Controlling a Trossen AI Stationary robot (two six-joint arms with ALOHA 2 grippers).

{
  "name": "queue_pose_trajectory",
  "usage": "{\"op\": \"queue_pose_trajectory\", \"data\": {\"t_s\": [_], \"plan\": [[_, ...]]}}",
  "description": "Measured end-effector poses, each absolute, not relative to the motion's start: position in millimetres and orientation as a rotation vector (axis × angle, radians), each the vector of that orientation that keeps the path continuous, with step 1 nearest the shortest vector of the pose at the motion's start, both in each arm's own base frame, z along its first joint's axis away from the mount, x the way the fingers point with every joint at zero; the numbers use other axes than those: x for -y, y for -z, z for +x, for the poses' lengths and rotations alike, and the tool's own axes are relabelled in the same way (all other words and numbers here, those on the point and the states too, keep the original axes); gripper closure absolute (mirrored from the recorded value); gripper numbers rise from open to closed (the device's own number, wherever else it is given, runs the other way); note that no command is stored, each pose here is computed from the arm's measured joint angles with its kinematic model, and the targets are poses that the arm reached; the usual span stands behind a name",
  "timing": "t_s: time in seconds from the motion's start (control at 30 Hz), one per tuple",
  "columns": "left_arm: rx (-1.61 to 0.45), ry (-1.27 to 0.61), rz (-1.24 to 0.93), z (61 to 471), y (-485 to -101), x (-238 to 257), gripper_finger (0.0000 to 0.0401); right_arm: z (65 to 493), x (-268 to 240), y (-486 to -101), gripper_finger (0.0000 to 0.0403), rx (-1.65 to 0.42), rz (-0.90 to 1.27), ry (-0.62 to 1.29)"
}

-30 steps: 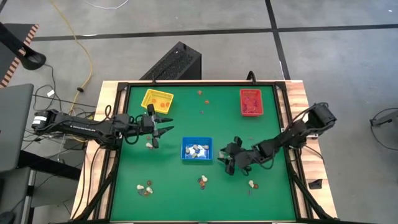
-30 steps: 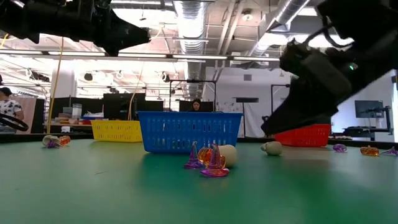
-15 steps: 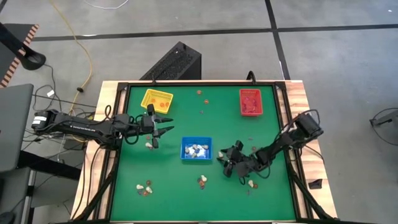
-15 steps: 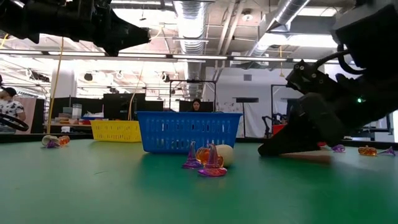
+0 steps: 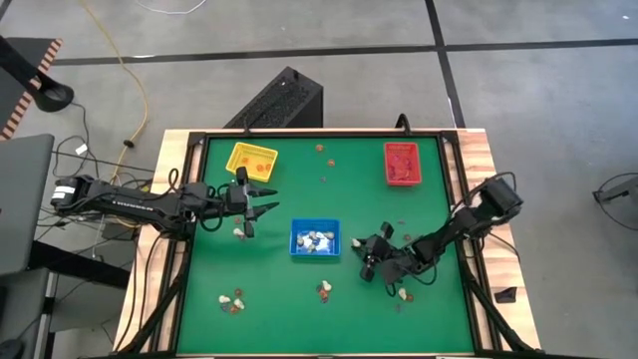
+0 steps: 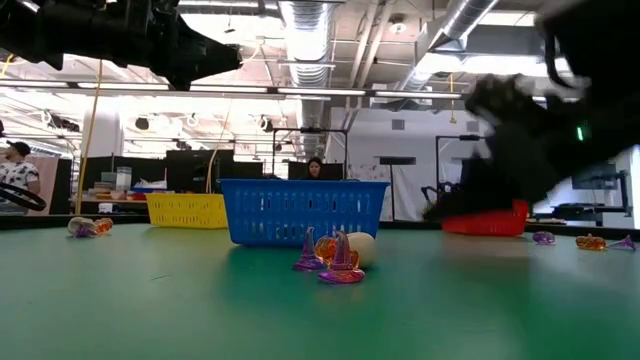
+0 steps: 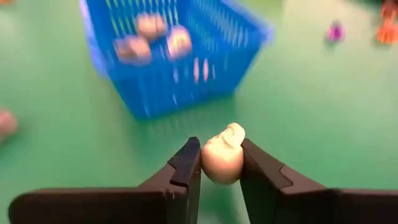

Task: Sort Halloween decoration
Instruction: Put the white skull toy into the blue bin

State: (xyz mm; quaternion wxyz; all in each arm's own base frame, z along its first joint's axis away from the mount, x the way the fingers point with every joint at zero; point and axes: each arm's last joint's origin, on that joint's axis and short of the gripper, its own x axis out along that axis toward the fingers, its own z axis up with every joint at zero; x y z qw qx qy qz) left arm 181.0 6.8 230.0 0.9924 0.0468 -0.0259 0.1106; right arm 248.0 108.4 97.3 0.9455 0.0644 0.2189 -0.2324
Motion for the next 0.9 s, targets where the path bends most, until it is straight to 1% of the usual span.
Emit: {"op": "queue_pose_trajectory", "data": {"t_s": [0.17, 0.3, 0.37, 0.47, 0.57, 0.63, 0.77, 0.9], "plan": [[0.052, -0.222, 0.094, 181, -230, -7, 0.0269, 249, -106, -130, 0.0288, -0.372, 0.089, 0.436], [0.052, -0.222, 0.094, 181, -230, -7, 0.0269, 259, -98, -156, 0.0266, -0.311, 0.046, 0.444], [0.053, -0.222, 0.094, 181, -230, -7, 0.0269, 268, -93, -165, 0.0262, -0.301, 0.013, 0.433], [0.055, -0.222, 0.093, 181, -230, -7, 0.0269, 287, -89, -172, 0.0268, -0.278, 0.011, 0.337], [0.055, -0.222, 0.089, 181, -230, -7, 0.0269, 307, -84, -170, 0.0275, -0.291, 0.033, 0.241], [0.055, -0.222, 0.089, 181, -230, -7, 0.0269, 317, -81, -167, 0.0272, -0.303, 0.043, 0.215], [0.047, -0.222, 0.088, 181, -229, -7, 0.0269, 333, -75, -169, 0.0238, -0.310, 0.055, 0.205], [0.031, -0.221, 0.089, 181, -228, -7, 0.0269, 336, -71, -174, 0.0195, -0.354, 0.050, 0.192]]}}
